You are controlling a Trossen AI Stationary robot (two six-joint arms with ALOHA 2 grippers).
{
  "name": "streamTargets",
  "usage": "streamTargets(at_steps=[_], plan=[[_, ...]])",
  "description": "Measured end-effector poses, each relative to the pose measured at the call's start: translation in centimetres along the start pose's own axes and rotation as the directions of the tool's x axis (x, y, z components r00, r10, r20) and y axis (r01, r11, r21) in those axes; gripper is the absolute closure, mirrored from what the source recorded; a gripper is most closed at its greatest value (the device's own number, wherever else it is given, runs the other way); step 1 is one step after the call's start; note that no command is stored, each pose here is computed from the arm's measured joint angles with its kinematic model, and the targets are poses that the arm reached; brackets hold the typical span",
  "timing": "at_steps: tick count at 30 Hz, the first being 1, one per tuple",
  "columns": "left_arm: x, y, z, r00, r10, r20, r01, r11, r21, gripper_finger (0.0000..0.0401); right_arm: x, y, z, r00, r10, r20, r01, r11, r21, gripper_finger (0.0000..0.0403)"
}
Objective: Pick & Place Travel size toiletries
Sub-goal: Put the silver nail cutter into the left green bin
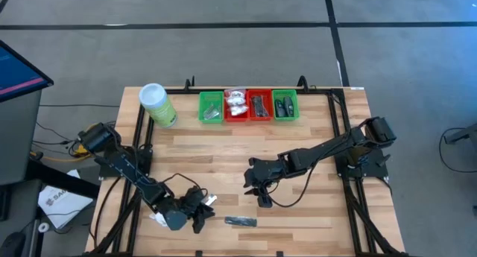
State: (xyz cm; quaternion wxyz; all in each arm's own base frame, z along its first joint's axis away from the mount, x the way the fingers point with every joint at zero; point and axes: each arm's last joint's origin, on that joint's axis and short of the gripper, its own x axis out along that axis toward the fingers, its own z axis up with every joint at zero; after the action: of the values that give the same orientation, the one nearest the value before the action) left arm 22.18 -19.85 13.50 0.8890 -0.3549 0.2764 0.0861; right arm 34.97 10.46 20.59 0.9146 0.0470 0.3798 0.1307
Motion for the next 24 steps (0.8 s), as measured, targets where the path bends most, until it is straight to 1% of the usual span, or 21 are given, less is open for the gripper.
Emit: streamTargets(at_steps=[1,4,6,8,10,11,12,14,15,17,19,22,24], plan=[[0.0,0.0,0.0,1.000,0.004,-0.001,-0.004,1.000,0.007,0.0302,0.0,0.0,0.0,1.000,0.000,0.000,0.000,1.000,0.000,0.0295],[0.0,0.0,0.0,1.000,-0.002,-0.001,0.002,0.995,0.104,0.0302,0.0,0.0,0.0,1.000,0.000,0.000,0.000,1.000,-0.003,0.0295],[-0.2,-0.2,-0.3,1.000,-0.014,-0.004,0.015,0.991,0.136,0.0304,0.0,0.0,0.0,1.000,0.000,0.000,0.000,1.000,-0.003,0.0295],[-0.2,-0.4,-0.2,0.999,-0.034,0.004,0.034,0.993,0.115,0.0304,0.0,0.0,0.0,1.000,0.000,-0.002,0.000,1.000,-0.003,0.0295],[-0.2,-1.2,0.2,0.993,-0.111,0.031,0.109,0.993,0.042,0.0304,0.0,0.0,-0.1,1.000,-0.001,-0.009,0.001,1.000,-0.003,0.0295],[-0.3,-2.0,0.5,0.985,-0.167,0.047,0.167,0.986,0.014,0.0304,0.0,0.1,-0.1,1.000,-0.001,-0.012,0.001,1.000,-0.004,0.0295],[-0.5,-3.2,0.8,0.972,-0.227,0.059,0.226,0.974,0.021,0.0305,0.0,0.1,-0.2,1.000,-0.001,-0.016,0.001,1.000,-0.004,0.0295],[-1.5,-6.3,1.3,0.943,-0.324,0.075,0.318,0.944,0.085,0.0309,0.0,0.1,-0.2,1.000,-0.001,-0.022,0.001,1.000,-0.004,0.0295],[-2.1,-7.8,1.4,0.933,-0.349,0.081,0.338,0.933,0.126,0.0312,0.0,0.1,-0.2,1.000,-0.002,-0.023,0.001,1.000,-0.004,0.0295],[-2.7,-10.2,1.2,0.935,-0.341,0.092,0.321,0.929,0.187,0.0320,0.0,0.1,-0.3,1.000,-0.002,-0.028,0.002,1.000,-0.004,0.0295],[-2.9,-11.9,0.5,0.953,-0.294,0.077,0.272,0.937,0.221,0.0331,0.0,0.1,-0.4,0.999,-0.004,-0.037,0.004,1.000,-0.003,0.0295],[-2.8,-14.3,-0.3,0.968,-0.245,0.043,0.232,0.951,0.205,0.0348,0.0,0.2,-0.5,0.999,-0.002,-0.047,0.002,1.000,-0.006,0.0295],[-2.8,-15.4,-1.1,0.976,-0.217,0.010,0.211,0.959,0.189,0.0358,0.0,0.4,-0.6,0.999,0.000,-0.050,-0.001,1.000,-0.008,0.0295]])
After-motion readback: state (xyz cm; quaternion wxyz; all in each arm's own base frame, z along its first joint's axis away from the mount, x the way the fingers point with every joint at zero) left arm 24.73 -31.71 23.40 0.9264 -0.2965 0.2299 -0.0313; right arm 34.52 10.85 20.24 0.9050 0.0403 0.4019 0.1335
